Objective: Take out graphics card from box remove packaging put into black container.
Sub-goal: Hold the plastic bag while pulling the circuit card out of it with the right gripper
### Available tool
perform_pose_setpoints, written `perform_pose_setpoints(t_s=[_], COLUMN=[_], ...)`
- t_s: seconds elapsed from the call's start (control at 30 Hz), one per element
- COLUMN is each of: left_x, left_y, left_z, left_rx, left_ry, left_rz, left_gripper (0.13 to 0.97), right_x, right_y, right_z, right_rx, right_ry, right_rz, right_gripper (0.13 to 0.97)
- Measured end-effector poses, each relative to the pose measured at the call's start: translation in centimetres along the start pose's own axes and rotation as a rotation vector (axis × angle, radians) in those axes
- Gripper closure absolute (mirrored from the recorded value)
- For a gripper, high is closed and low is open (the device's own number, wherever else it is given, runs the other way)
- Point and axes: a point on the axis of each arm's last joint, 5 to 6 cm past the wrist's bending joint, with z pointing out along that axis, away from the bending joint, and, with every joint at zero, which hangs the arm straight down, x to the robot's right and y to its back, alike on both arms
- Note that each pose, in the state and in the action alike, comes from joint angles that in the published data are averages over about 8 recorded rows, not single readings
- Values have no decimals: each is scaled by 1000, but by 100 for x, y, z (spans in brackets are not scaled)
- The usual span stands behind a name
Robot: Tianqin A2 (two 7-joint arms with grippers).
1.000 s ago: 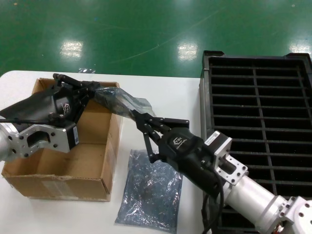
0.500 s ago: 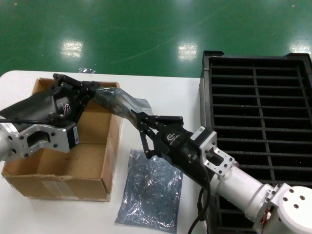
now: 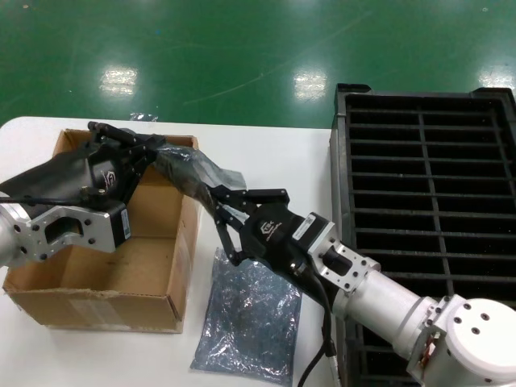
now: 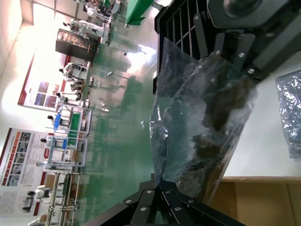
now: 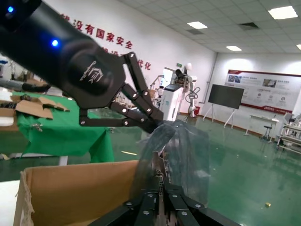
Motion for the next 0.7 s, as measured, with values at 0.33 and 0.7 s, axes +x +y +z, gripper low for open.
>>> perform_pose_setpoints(t_s=[0.33,0.7], left_x=[0,0], left_y=[0,0], left_z=[0,0], left_rx=[0,0], left_ry=[0,0], left_rz=[0,0], left_gripper=[958,958], right_x=[-30,-72], right_y=[40,47], right_z=[51,180], right_rx=[-2,1], right_ry=[-11,-4], right_rz=[-30,-4], right_gripper=[882,824])
